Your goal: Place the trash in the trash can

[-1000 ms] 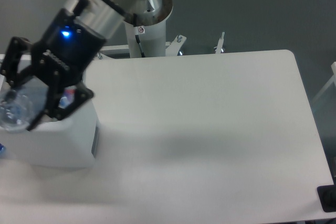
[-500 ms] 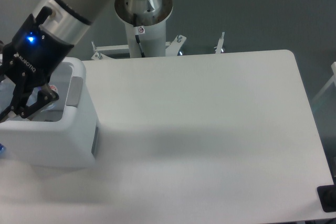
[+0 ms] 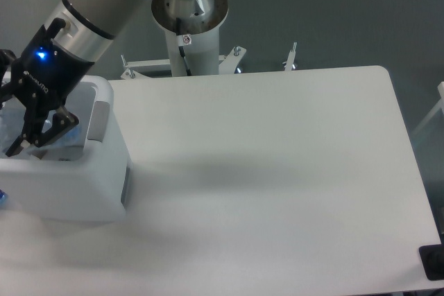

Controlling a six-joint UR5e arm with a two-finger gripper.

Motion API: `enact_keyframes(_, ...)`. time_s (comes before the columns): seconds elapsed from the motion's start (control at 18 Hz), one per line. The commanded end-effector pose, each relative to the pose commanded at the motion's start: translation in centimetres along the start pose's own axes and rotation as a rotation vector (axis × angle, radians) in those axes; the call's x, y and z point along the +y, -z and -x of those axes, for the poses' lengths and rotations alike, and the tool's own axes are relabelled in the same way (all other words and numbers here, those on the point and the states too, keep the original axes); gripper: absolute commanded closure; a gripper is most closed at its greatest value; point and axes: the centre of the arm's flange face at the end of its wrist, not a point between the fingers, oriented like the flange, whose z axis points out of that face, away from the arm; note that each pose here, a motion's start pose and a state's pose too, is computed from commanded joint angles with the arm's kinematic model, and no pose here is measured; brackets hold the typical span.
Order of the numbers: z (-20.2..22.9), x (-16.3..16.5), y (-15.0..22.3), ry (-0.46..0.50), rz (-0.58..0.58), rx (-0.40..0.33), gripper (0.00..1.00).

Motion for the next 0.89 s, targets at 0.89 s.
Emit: enact_keyframes(0.89,17.0,7.2,12.7,0.238,-0.066,-0.258,0.00)
